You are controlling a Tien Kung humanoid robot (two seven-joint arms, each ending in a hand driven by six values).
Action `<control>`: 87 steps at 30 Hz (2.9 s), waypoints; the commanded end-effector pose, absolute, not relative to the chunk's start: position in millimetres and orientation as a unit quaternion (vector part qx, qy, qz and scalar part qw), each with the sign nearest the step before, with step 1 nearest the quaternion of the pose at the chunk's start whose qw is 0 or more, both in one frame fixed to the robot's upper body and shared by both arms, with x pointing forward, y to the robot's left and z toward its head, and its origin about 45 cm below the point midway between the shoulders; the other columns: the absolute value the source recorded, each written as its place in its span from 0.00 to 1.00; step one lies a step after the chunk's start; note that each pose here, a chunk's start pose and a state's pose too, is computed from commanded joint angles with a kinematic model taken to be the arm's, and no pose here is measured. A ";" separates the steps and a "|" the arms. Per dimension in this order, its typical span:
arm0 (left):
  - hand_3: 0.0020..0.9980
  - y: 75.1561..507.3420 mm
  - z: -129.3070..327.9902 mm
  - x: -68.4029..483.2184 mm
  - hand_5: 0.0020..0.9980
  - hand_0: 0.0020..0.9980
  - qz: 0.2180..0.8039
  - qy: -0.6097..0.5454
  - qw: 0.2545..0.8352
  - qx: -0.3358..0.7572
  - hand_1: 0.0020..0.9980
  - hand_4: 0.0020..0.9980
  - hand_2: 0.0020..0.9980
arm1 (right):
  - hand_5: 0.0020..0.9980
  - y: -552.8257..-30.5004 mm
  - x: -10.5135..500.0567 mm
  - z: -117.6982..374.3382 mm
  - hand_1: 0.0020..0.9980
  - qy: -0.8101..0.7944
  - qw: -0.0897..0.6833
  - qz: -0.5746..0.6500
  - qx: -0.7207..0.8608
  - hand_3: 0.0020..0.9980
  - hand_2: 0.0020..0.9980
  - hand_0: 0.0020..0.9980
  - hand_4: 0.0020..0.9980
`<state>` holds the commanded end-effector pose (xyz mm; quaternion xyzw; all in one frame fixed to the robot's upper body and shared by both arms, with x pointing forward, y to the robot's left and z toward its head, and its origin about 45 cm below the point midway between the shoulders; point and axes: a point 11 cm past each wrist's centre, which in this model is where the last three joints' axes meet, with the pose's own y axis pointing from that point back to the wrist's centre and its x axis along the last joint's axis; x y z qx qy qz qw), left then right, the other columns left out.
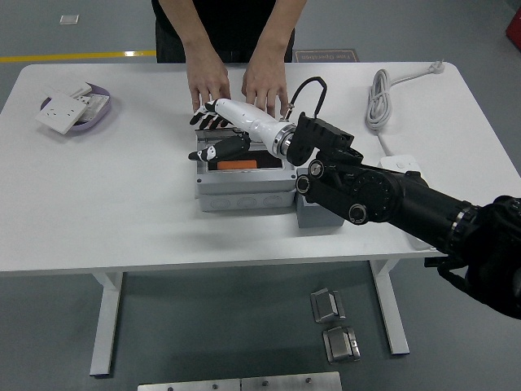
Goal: Pick up the cylinder from the cube,place it in the box,flap close box
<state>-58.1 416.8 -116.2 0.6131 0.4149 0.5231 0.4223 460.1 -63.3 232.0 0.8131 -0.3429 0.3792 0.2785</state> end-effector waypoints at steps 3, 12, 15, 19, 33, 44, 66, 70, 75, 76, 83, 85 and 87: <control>0.61 416.7 -116.2 -57.7 0.21 0.59 0.523 0.414 0.423 0.613 0.63 0.58 0.58 | 0.41 -63.5 460.2 232.1 0.67 -0.344 0.278 0.379 0.813 0.73 0.66 0.68 0.91; 0.61 413.2 -117.2 -60.6 0.20 0.59 0.521 0.416 0.425 0.613 0.63 0.58 0.58 | 0.42 -67.3 458.4 225.3 0.66 -0.351 0.276 0.366 0.817 0.73 0.66 0.68 0.91; 0.61 413.0 -117.2 -61.2 0.20 0.59 0.520 0.415 0.426 0.613 0.63 0.58 0.58 | 0.42 -66.1 456.2 224.1 0.66 -0.350 0.273 0.363 0.819 0.73 0.66 0.68 0.91; 0.61 412.7 -117.3 -60.7 0.20 0.59 0.520 0.414 0.427 0.613 0.63 0.58 0.58 | 0.42 -65.6 453.2 222.2 0.66 -0.351 0.269 0.358 0.823 0.72 0.66 0.68 0.91; 0.61 415.4 -116.3 -62.8 0.20 0.59 0.518 0.411 0.428 0.616 0.62 0.58 0.58 | 0.42 -82.4 471.4 242.3 0.66 -0.370 0.277 0.370 0.806 0.73 0.66 0.68 0.91; 0.61 412.5 -116.9 -67.3 0.20 0.58 0.515 0.417 0.427 0.616 0.62 0.58 0.58 | 0.42 -102.7 476.2 243.4 0.66 -0.383 0.292 0.370 0.794 0.73 0.66 0.68 0.92; 0.60 401.9 -119.6 -74.5 0.20 0.58 0.511 0.430 0.425 0.611 0.62 0.57 0.58 | 0.43 -210.5 473.4 280.5 0.66 -0.528 0.243 0.360 0.730 0.73 0.66 0.68 0.92; 0.60 401.3 -119.6 -75.6 0.20 0.58 0.511 0.432 0.424 0.610 0.62 0.57 0.58 | 0.43 -237.1 470.7 292.7 0.66 -0.570 0.206 0.342 0.718 0.73 0.66 0.68 0.92; 0.60 400.4 -119.7 -77.4 0.20 0.58 0.513 0.435 0.422 0.608 0.62 0.57 0.58 | 0.43 -264.8 462.5 302.8 0.66 -0.615 0.149 0.313 0.708 0.73 0.66 0.68 0.92; 0.60 400.1 -119.8 -77.5 0.20 0.58 0.514 0.436 0.421 0.607 0.62 0.57 0.58 | 0.43 -269.2 459.6 302.6 0.66 -0.622 0.138 0.306 0.707 0.73 0.66 0.68 0.92; 0.60 395.4 -120.9 -80.2 0.20 0.58 0.516 0.443 0.418 0.602 0.62 0.58 0.58 | 0.44 -287.6 436.8 286.9 0.66 -0.655 0.074 0.248 0.710 0.71 0.66 0.69 0.92; 0.60 394.6 -121.1 -80.9 0.20 0.58 0.516 0.445 0.417 0.602 0.62 0.58 0.58 | 0.44 -290.1 431.2 282.2 0.66 -0.662 0.062 0.237 0.709 0.71 0.66 0.69 0.92; 0.60 394.4 -121.1 -81.2 0.20 0.58 0.516 0.446 0.416 0.601 0.62 0.58 0.58 | 0.44 -293.3 426.0 278.7 0.66 -0.668 0.052 0.228 0.707 0.71 0.66 0.69 0.92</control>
